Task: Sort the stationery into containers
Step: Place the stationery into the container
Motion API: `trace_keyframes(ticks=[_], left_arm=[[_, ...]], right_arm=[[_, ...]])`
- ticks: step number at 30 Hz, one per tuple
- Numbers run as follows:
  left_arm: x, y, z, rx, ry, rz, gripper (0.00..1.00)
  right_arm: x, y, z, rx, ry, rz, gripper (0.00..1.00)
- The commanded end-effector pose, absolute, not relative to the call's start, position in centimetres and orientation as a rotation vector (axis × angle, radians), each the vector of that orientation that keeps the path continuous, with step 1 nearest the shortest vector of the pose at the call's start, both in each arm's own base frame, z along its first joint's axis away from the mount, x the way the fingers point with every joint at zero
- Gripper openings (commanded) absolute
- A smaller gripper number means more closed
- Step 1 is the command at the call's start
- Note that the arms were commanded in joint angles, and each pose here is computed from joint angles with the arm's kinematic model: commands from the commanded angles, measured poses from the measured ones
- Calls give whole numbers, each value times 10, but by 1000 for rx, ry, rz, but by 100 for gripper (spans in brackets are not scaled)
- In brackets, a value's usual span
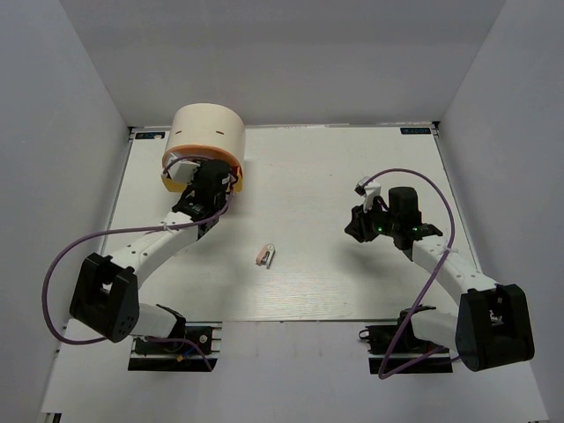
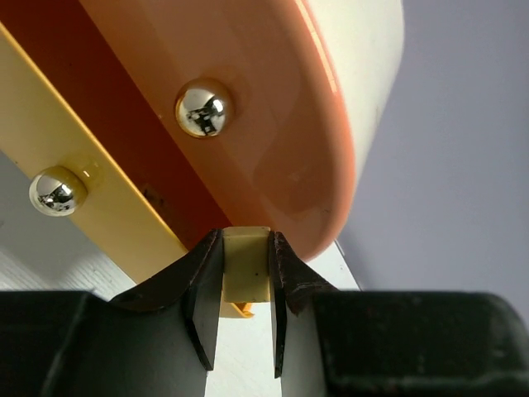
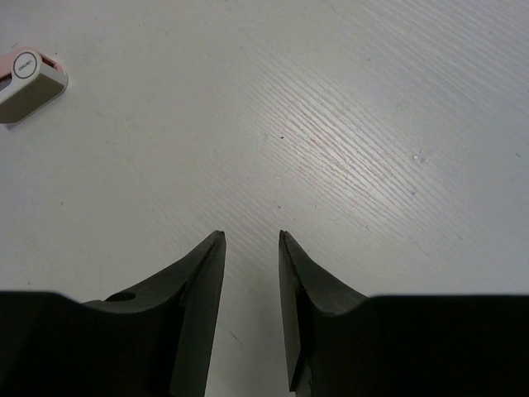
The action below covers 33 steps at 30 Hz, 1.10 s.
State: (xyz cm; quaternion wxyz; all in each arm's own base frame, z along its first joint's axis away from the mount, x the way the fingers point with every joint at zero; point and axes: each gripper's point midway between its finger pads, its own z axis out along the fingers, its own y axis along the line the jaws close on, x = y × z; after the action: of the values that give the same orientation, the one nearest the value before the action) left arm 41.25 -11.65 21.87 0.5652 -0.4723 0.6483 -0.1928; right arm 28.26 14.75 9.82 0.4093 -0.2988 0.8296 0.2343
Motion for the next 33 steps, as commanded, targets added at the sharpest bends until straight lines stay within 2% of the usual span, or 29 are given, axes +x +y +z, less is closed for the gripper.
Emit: trace_keyframes(ticks=[1,18,22,27,30,33], left_arm=[[416,-113,232,-1143,1479,-461,0],[422,-113,218,-1219,1463,-458,1],[424,-114,220,-1227,1464,-457,8],[423,-114,219,-1233,1475,-446,26],[422,-113,217,-1233,1482,-439,33],[421,-113,215,-1240,1484,-437,37]], right_arm=[[288,147,107,-760,2037,569,38],[286,146,105,-756,2043,569,38],[285,147,105,-760,2040,570,38],[285,146,103,-758,2045,569,38],[285,147,103,-760,2043,573,38],[286,146,103,-758,2043,570,38]])
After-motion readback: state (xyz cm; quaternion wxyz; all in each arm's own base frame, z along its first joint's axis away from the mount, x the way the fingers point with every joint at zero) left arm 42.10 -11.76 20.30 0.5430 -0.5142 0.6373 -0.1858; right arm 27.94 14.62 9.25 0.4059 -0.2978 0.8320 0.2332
